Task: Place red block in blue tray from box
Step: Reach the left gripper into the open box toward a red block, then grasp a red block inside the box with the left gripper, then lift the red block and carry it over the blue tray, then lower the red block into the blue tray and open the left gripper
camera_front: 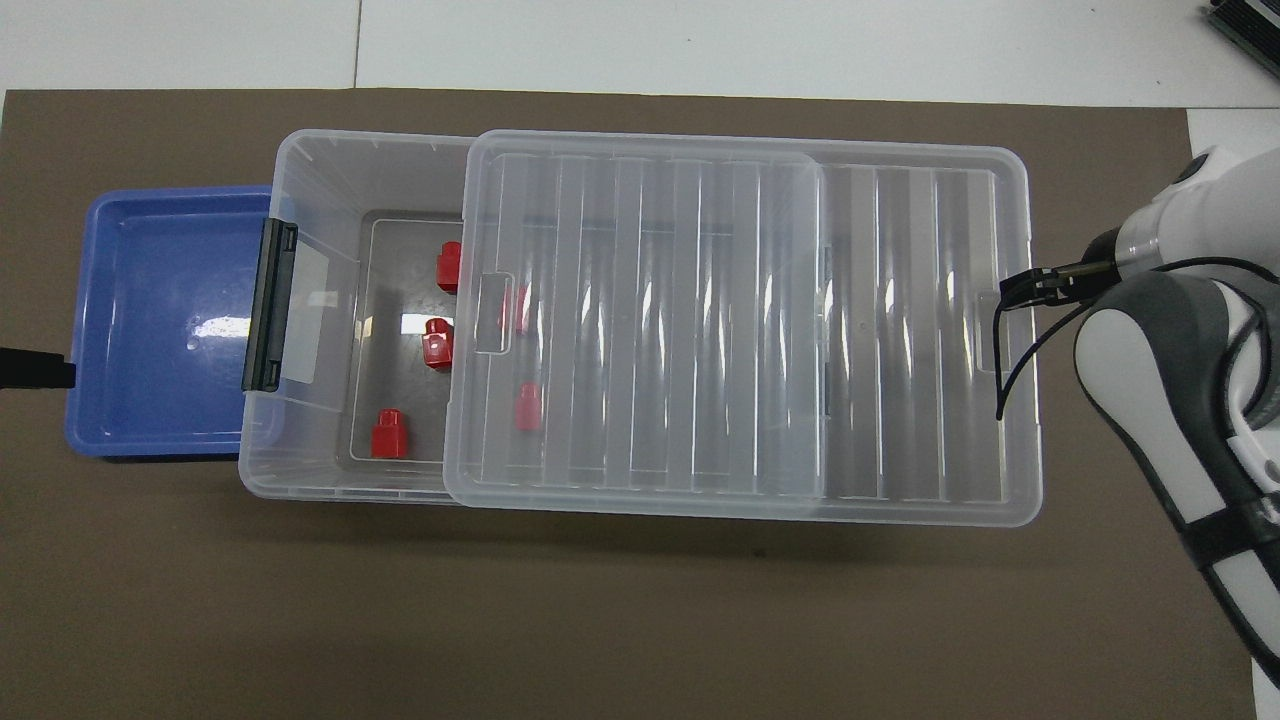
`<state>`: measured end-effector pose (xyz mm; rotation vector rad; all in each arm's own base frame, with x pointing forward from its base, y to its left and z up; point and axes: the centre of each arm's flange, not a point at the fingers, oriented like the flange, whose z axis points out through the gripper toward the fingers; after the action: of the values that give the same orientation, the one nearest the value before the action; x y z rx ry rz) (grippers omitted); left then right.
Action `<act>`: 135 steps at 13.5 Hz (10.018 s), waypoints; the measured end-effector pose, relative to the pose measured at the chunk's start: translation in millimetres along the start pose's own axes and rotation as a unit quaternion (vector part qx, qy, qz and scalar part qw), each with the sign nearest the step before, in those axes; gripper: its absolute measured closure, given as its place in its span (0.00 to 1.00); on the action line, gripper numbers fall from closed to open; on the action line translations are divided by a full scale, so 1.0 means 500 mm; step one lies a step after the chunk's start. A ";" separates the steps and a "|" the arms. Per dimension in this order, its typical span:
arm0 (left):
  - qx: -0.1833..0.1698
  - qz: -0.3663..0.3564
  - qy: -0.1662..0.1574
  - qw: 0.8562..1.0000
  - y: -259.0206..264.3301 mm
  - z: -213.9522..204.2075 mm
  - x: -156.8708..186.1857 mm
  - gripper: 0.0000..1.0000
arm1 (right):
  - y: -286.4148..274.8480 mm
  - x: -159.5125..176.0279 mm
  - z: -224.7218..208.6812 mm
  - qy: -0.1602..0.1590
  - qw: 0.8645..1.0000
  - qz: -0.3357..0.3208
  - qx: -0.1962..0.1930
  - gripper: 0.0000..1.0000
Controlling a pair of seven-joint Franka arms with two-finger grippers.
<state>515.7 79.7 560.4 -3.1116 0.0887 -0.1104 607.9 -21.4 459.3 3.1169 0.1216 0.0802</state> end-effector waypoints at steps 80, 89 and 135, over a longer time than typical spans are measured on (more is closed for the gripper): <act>0.011 -0.025 -0.079 0.996 0.301 0.054 0.170 0.66 | -0.047 -0.093 -0.309 -0.037 0.995 0.089 -0.001 0.00; 0.005 0.032 -0.021 0.999 0.021 0.189 0.164 0.66 | -0.047 -0.093 -0.309 -0.037 0.995 0.089 -0.001 0.00; 0.009 0.044 -0.007 0.999 -0.012 0.225 0.181 0.00 | 0.092 -0.040 -0.063 0.010 0.994 0.111 -0.001 0.99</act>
<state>614.4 83.0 454.6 -3.0852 0.2213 -0.0862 589.9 -68.1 490.9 3.1158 -0.2238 0.1141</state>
